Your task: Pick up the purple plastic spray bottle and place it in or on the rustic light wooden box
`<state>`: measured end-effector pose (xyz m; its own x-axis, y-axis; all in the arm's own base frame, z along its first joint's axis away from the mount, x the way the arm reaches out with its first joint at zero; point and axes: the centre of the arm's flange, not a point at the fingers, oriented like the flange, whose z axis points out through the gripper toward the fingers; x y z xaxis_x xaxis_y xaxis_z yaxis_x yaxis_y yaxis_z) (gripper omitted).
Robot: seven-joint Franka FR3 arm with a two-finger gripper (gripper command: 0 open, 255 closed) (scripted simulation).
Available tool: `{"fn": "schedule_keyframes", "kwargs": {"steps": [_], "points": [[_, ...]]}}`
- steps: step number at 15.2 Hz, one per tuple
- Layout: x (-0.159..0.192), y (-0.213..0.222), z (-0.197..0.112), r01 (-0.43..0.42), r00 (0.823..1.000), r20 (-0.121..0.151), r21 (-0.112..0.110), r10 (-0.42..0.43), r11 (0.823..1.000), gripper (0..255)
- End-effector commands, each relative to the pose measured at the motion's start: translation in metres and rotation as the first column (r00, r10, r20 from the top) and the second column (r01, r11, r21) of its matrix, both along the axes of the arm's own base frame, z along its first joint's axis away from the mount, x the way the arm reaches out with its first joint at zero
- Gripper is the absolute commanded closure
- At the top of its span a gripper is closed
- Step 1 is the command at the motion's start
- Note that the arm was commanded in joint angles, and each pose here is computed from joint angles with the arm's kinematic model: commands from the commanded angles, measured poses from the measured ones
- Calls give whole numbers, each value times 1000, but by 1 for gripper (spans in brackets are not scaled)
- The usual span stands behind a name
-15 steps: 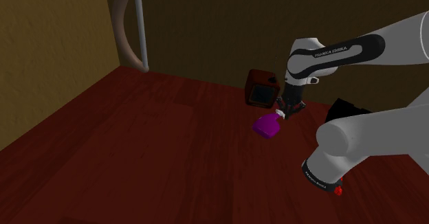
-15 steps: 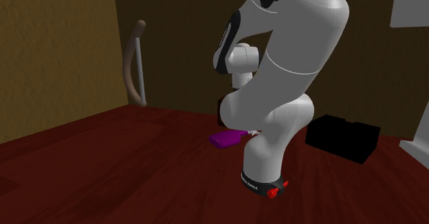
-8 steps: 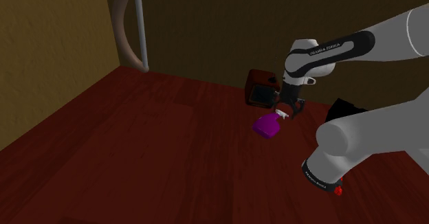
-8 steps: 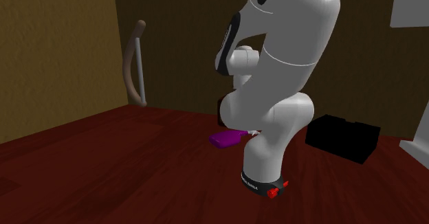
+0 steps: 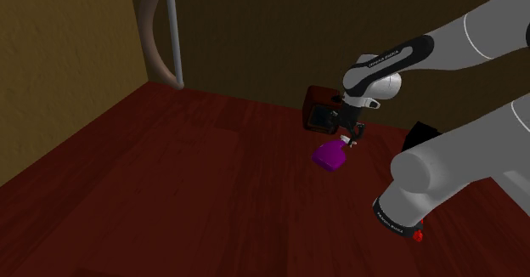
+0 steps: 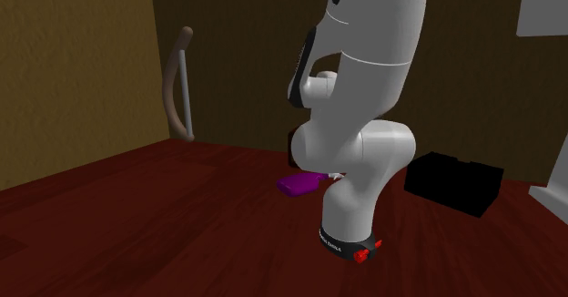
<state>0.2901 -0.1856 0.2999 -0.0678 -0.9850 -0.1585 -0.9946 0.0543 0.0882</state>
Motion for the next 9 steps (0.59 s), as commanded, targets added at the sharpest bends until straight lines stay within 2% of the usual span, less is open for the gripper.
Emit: {"fn": "schedule_keyframes", "kwargs": {"steps": [1, 3, 9], "points": [[0, 2, -11, 1, 1000, 1, 0, -1, 1000, 0], [-1, 4, -25, 1, 1000, 1, 0, -1, 1000, 0], [-1, 4, -25, 1, 1000, 1, 0, -1, 1000, 0]]}}
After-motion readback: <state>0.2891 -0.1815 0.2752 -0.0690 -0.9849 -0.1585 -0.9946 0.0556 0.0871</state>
